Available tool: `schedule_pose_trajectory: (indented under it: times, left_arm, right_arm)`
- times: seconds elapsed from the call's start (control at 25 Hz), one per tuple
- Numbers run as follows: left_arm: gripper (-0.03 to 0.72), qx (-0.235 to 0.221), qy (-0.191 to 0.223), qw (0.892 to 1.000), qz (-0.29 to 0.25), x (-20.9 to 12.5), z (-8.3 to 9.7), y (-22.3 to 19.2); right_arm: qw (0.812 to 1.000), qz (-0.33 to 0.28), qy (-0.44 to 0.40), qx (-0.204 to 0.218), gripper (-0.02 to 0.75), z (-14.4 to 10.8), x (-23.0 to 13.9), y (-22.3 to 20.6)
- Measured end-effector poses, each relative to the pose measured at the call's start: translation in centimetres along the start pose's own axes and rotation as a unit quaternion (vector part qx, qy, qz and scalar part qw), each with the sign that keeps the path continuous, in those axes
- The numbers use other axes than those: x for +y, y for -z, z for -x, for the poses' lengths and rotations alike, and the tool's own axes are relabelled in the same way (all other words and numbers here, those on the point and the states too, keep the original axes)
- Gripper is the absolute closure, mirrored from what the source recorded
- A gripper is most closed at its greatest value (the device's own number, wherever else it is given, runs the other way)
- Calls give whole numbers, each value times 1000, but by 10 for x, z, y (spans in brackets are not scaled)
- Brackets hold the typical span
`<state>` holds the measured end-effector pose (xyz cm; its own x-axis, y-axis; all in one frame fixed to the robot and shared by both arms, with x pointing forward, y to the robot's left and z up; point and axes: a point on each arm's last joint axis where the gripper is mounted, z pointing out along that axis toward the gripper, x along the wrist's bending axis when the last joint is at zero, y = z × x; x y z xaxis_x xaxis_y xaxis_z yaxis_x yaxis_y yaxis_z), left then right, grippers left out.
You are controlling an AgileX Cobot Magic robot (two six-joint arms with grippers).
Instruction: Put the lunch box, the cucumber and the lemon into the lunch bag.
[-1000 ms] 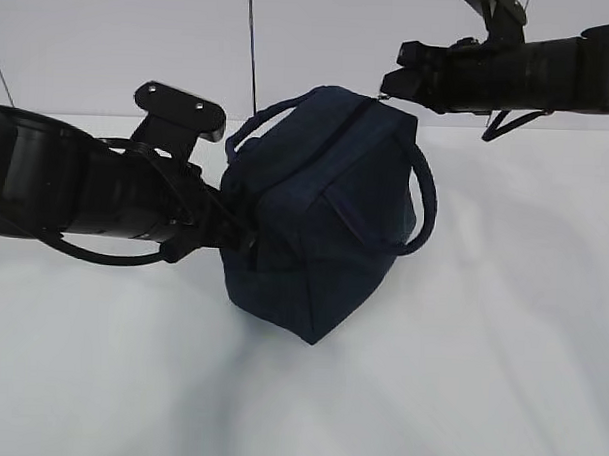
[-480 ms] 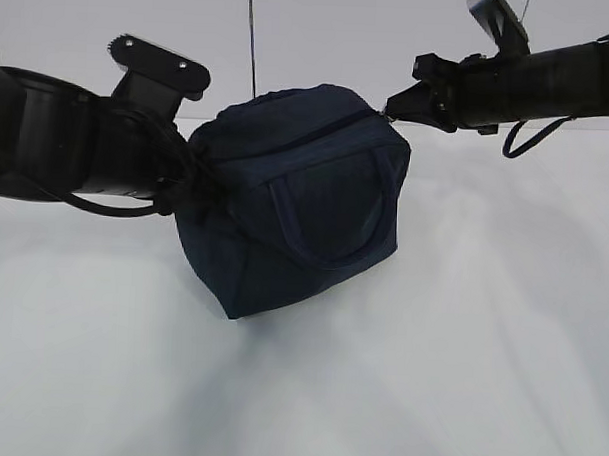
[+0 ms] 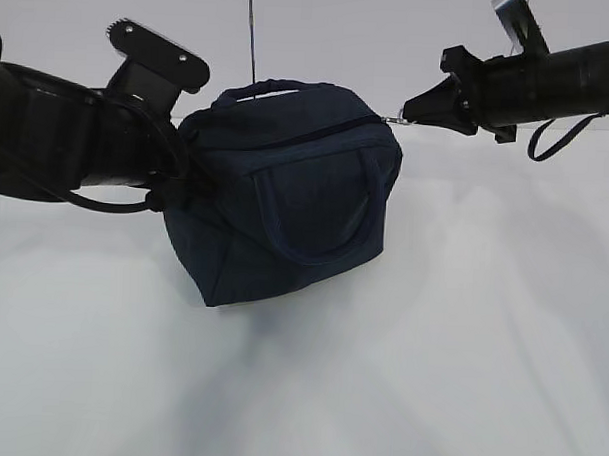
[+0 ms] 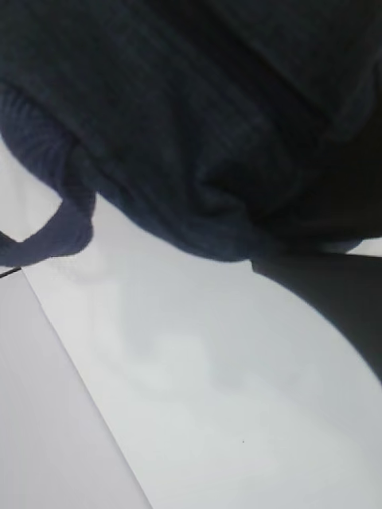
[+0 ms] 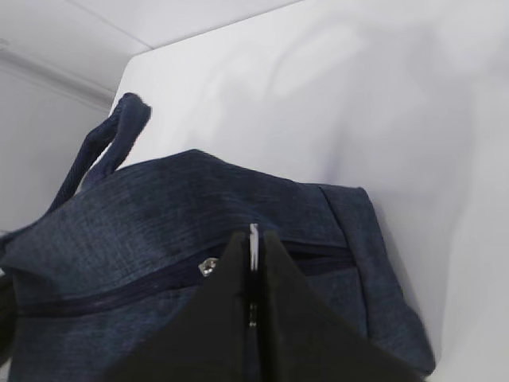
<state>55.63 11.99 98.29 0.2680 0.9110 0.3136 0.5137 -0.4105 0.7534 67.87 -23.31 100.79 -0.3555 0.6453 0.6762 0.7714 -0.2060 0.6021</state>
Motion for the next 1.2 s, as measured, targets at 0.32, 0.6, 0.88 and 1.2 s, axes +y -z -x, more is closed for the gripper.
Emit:
schedule_pose_trajectory:
  times: [0.32, 0.6, 0.88, 1.2]
  left_arm:
    - [698, 1, -16, 1000, 7, 1, 0, 0]
    - [698, 1, -16, 1000, 7, 1, 0, 0]
    - [698, 3, -16, 1000, 7, 1, -1, 0]
    - [698, 3, -17, 1000, 8, 1, -1, 0]
  right_arm:
    - [992, -1, -123, -9, 738, 3, 0, 2]
    - [965, -8, -263, 10, 738, 16, -7, -10]
    - [937, 3, -346, 48, 738, 28, -10, -21]
    - [927, 23, -370, 50, 738, 34, -9, -24]
